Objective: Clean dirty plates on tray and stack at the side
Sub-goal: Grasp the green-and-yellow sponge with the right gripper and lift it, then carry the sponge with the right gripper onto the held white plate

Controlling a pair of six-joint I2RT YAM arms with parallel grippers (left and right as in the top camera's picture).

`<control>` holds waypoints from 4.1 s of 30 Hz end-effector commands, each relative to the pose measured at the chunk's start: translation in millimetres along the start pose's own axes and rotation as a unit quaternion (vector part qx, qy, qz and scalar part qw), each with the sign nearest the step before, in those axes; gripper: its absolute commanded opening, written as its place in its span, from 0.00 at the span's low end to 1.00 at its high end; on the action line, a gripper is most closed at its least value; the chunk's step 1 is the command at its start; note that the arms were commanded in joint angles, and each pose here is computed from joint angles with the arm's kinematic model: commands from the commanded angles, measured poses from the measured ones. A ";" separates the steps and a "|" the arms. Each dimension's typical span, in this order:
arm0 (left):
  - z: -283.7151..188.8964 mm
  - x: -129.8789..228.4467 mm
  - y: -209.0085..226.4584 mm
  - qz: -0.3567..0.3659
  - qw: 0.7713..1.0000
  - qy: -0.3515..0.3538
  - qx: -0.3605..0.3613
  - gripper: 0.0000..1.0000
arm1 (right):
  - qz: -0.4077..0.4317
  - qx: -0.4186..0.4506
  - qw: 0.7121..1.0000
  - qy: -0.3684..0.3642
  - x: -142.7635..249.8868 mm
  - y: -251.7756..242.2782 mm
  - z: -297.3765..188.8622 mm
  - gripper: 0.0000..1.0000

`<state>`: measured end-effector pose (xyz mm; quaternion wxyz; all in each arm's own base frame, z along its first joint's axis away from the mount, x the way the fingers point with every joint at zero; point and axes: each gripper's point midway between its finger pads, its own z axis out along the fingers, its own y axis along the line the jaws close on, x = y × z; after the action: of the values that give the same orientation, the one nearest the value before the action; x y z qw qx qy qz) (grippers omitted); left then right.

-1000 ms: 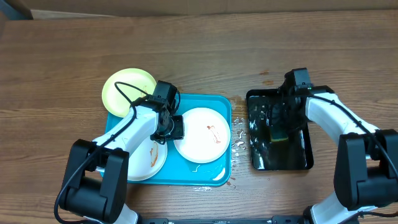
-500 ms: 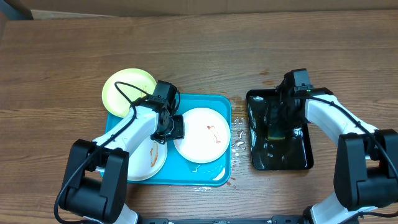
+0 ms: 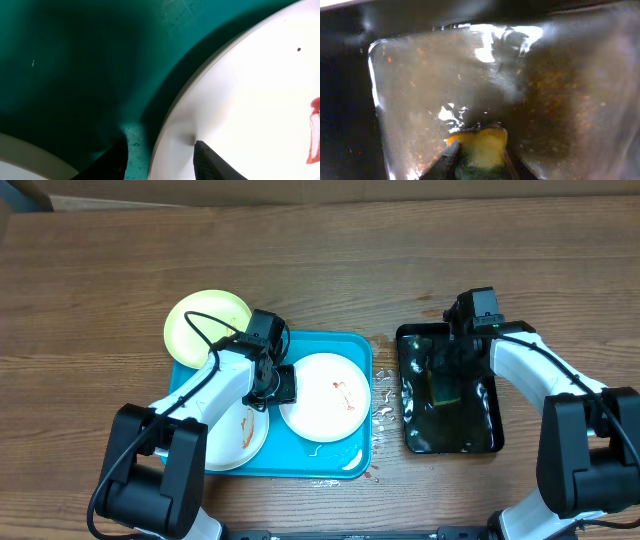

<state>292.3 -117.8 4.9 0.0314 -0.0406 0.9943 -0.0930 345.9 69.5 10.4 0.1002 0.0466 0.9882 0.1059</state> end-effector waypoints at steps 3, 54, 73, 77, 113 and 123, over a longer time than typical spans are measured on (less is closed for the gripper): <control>6.5 6.5 5.6 -0.002 1.000 0.012 -0.009 0.52 | 0.005 0.003 1.000 0.019 0.7 3.3 -23.1 0.57; 6.4 -1.7 0.5 0.000 1.000 -0.004 0.004 0.04 | 0.052 0.055 0.995 0.059 41.7 -6.8 -89.7 0.04; 6.5 0.4 1.4 0.000 1.000 0.000 0.002 0.04 | 0.017 -0.009 0.998 0.052 35.1 14.8 -87.8 0.04; 6.5 0.4 1.4 0.000 1.000 0.000 0.002 0.04 | 0.024 -0.007 0.997 0.071 44.4 13.8 -89.0 0.04; 5.3 -12.7 19.0 0.041 0.997 -0.030 -0.051 0.04 | 0.023 0.012 0.999 0.039 29.2 8.4 -87.5 0.04; 4.8 -13.6 22.3 0.039 0.997 -0.033 -0.061 0.04 | 0.015 -0.034 0.998 0.046 30.9 24.0 -88.0 0.04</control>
<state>306.2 -114.1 5.0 0.0650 0.0043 0.9946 -0.0812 297.9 60.4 86.6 0.0500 0.0781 0.9917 0.0892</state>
